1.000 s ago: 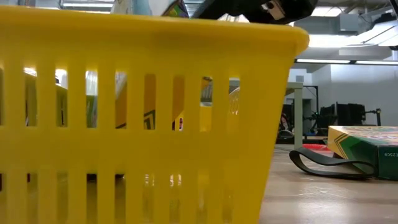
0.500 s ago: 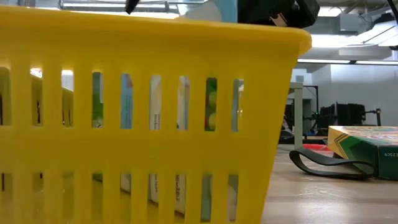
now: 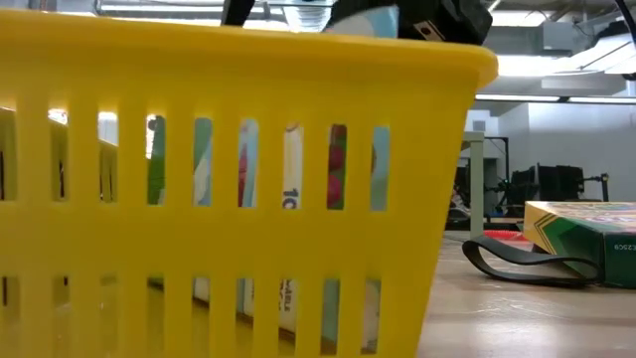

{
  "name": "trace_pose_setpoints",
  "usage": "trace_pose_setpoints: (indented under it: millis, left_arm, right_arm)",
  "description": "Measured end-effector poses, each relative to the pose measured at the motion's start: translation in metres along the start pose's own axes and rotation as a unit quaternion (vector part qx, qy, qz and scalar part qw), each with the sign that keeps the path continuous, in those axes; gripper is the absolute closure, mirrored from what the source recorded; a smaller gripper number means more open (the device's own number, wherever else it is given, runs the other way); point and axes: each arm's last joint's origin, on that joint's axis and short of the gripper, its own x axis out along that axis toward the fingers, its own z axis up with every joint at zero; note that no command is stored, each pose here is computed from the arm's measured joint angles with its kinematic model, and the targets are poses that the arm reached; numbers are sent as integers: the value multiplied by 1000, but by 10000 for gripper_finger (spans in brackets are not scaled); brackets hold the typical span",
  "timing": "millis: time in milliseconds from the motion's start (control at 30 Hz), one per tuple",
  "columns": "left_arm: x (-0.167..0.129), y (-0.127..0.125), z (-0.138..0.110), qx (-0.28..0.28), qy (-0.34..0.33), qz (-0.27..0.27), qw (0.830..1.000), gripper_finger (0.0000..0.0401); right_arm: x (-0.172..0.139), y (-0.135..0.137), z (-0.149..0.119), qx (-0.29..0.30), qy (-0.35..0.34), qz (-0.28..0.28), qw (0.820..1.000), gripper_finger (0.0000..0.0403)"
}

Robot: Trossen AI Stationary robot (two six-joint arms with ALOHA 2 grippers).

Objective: Pick & Place Office Desk Supplies
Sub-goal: Adjust the red bin on the table

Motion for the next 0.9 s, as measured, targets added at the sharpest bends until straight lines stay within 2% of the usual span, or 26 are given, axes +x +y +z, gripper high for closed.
trace_pose_setpoints:
  millis: [233,367,500,600,667,700,833,900]
  left_arm:
    - [-2,0,-16,-57,96,-49,992,228]
    - [-6,3,-33,-119,184,-20,975,251]
    - [-12,9,-48,-204,258,46,943,283]
    - [-13,11,-54,-268,278,85,919,316]
    - [-10,12,-61,-283,291,106,908,341]
    - [-9,12,-66,-290,307,120,898,354]
    - [-10,10,-90,-330,397,160,841,395]
    - [-11,5,-95,-343,416,164,826,396]
  right_arm:
    - [-9,-2,-3,-3,-42,-15,999,282]
    - [-27,-6,-2,12,-96,-29,995,307]
    - [-49,-10,4,29,-139,-38,989,327]
    - [-61,-15,6,23,-149,-54,987,341]
    - [-67,-19,7,16,-148,-70,986,352]
    - [-70,-21,7,13,-148,-76,986,358]
    - [-79,-25,-1,-2,-143,-90,986,389]
    - [-83,-27,-7,-6,-144,-96,985,399]
